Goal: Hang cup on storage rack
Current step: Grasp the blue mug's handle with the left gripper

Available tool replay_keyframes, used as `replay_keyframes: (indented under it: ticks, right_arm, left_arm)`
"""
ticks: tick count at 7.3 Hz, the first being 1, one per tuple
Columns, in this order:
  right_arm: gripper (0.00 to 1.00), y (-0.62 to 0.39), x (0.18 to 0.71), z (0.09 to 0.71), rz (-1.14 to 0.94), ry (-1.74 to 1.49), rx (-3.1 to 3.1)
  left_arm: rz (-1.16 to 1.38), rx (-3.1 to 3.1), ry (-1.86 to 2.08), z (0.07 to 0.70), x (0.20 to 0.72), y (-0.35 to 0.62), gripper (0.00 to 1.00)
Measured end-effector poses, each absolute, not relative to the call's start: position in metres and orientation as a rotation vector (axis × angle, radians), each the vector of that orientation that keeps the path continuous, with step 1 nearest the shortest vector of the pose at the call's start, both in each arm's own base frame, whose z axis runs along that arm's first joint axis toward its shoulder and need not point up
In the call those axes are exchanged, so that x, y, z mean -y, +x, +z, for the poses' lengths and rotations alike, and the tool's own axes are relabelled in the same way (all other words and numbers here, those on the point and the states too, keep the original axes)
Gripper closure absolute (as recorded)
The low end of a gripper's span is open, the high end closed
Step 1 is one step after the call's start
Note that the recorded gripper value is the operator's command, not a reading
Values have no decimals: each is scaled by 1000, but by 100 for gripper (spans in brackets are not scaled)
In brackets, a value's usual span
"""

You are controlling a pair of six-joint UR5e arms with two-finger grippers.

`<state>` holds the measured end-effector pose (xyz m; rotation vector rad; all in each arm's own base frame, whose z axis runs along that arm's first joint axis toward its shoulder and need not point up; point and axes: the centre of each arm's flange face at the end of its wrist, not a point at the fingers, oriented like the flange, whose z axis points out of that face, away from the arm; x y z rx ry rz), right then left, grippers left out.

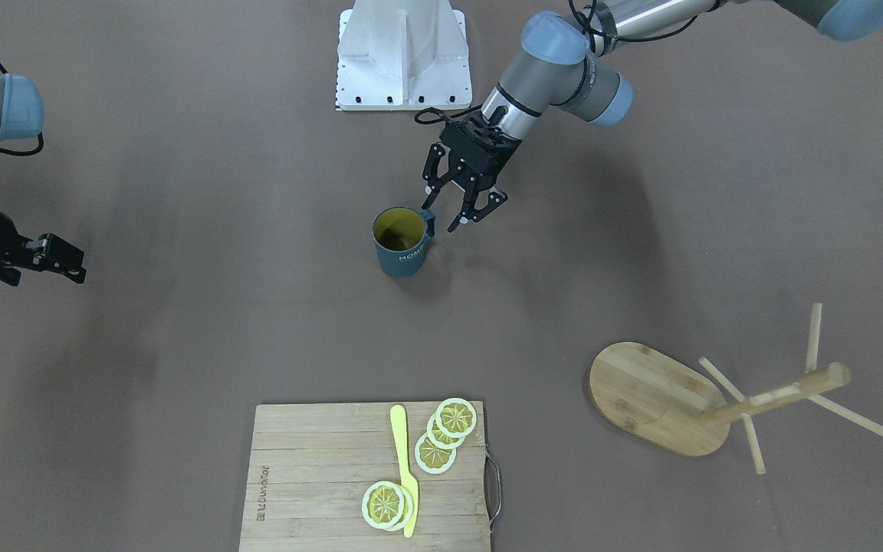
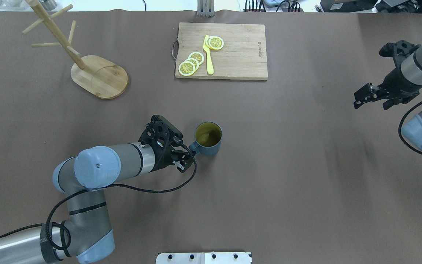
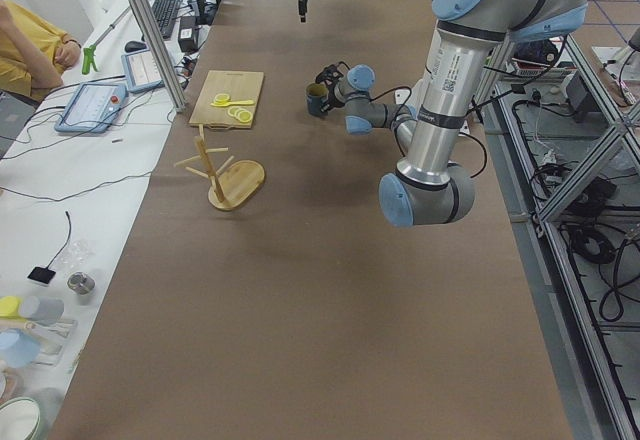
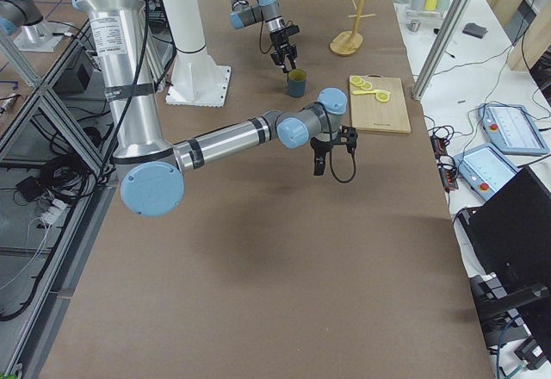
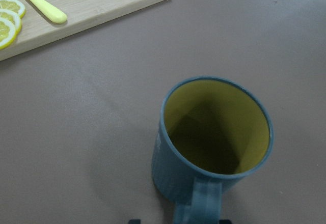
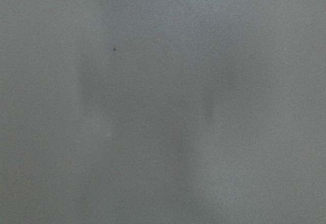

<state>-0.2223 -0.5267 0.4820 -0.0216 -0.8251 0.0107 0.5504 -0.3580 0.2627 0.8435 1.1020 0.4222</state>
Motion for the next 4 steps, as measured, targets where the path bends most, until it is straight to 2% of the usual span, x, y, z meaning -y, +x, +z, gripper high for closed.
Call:
replay_keyframes:
  ticks: [1, 2, 3, 4]
  right_arm:
    - [0, -222, 527, 482, 11, -22, 825]
    - [0, -222, 527, 483, 11, -23, 824]
    - [0, -222, 527, 483, 12, -23, 825]
    - [0, -222, 527, 483, 13, -24, 825]
  left_arm:
    - [419, -1098, 845, 263, 357, 555, 57]
    - [415, -1092, 849, 264, 353, 561, 83]
    - [409, -1088, 851, 265, 351, 566, 99]
    - [405, -1088, 850, 264, 350, 568, 100]
